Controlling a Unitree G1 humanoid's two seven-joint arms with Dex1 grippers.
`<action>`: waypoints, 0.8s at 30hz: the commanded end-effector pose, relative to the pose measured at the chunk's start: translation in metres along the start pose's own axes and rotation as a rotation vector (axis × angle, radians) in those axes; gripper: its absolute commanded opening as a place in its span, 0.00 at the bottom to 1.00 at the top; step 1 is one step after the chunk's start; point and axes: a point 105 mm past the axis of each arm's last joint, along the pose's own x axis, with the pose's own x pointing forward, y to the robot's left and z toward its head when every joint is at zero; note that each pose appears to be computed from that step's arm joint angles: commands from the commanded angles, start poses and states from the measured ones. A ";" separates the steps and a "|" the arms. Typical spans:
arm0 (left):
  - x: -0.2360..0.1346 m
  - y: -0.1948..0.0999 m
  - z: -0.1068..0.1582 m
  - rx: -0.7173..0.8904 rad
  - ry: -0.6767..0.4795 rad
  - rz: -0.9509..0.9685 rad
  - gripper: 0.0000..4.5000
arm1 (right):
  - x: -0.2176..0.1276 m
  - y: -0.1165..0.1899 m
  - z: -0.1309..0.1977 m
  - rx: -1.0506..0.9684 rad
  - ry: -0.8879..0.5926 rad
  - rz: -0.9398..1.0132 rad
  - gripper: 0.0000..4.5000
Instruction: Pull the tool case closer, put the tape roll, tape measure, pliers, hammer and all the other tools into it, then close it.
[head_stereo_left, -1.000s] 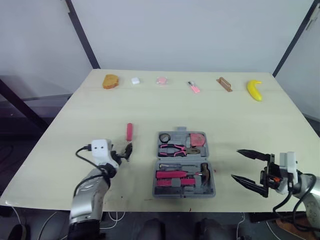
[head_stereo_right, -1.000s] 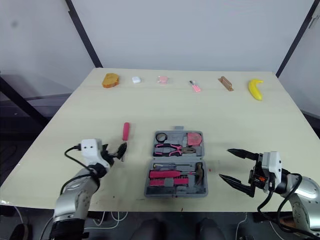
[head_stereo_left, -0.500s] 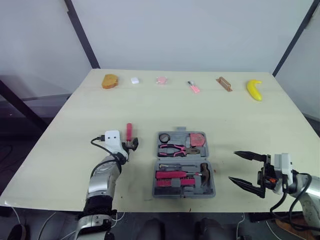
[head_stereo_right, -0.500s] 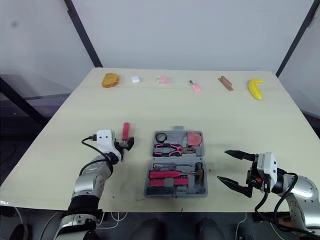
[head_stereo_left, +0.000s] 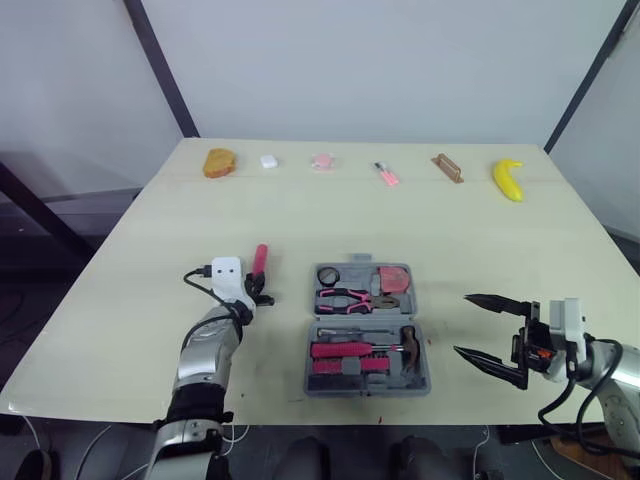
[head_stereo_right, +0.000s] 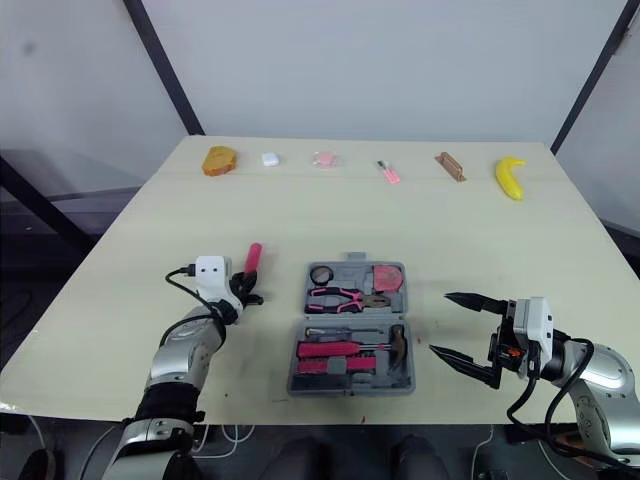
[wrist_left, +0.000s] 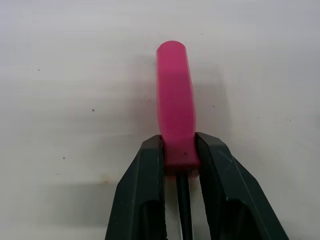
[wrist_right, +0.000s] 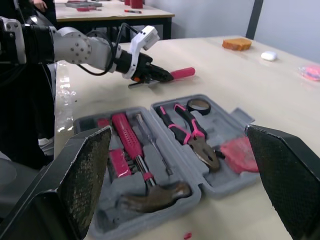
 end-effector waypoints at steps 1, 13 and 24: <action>-0.012 0.000 0.003 0.032 -0.010 -0.016 0.09 | 0.001 0.000 0.011 -0.028 -0.028 0.002 1.00; -0.090 -0.015 -0.020 0.064 0.106 -0.074 0.09 | 0.008 0.002 0.015 -0.019 -0.027 0.029 1.00; -0.105 -0.023 -0.028 0.044 0.154 -0.076 0.09 | 0.012 0.005 0.018 -0.007 -0.025 0.072 1.00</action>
